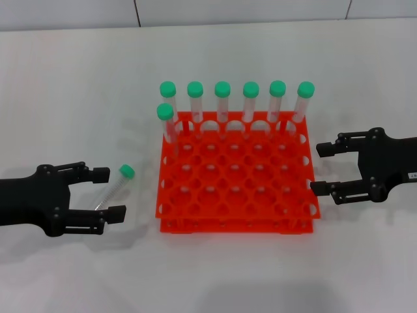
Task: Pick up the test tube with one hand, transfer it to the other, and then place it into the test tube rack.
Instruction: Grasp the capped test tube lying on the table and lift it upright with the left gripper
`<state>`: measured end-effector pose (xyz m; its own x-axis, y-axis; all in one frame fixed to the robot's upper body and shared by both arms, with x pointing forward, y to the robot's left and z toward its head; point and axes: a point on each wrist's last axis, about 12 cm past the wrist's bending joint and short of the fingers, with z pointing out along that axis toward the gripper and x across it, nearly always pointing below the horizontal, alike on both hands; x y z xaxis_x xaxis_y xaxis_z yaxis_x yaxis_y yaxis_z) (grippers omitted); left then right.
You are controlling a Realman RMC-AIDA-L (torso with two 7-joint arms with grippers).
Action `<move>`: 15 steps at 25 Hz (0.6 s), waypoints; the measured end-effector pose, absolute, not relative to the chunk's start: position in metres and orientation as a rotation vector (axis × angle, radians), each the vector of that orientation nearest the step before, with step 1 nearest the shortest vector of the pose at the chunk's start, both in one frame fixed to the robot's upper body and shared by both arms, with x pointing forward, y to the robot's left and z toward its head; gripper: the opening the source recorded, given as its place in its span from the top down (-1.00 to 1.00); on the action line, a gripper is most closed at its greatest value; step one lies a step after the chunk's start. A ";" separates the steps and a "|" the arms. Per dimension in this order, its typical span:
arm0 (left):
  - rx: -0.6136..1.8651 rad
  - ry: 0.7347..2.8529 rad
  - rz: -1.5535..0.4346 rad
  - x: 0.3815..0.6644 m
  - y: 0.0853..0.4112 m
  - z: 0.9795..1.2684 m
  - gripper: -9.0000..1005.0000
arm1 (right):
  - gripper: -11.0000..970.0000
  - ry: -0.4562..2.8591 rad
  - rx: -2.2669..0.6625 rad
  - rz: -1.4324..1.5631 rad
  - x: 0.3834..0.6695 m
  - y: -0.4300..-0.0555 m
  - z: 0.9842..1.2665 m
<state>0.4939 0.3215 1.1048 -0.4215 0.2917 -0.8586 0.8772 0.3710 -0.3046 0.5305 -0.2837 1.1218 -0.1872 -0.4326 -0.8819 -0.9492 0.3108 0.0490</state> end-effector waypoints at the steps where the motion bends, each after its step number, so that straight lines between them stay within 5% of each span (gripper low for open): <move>1: 1.012 1.907 -1.026 0.494 0.321 1.105 -0.77 | -0.49 1.770 -1.243 0.806 0.530 -0.284 1.122; 15: 1.011 1.900 -1.030 0.495 0.320 1.105 -0.76 | -0.48 1.767 -1.238 0.810 0.530 -0.283 1.122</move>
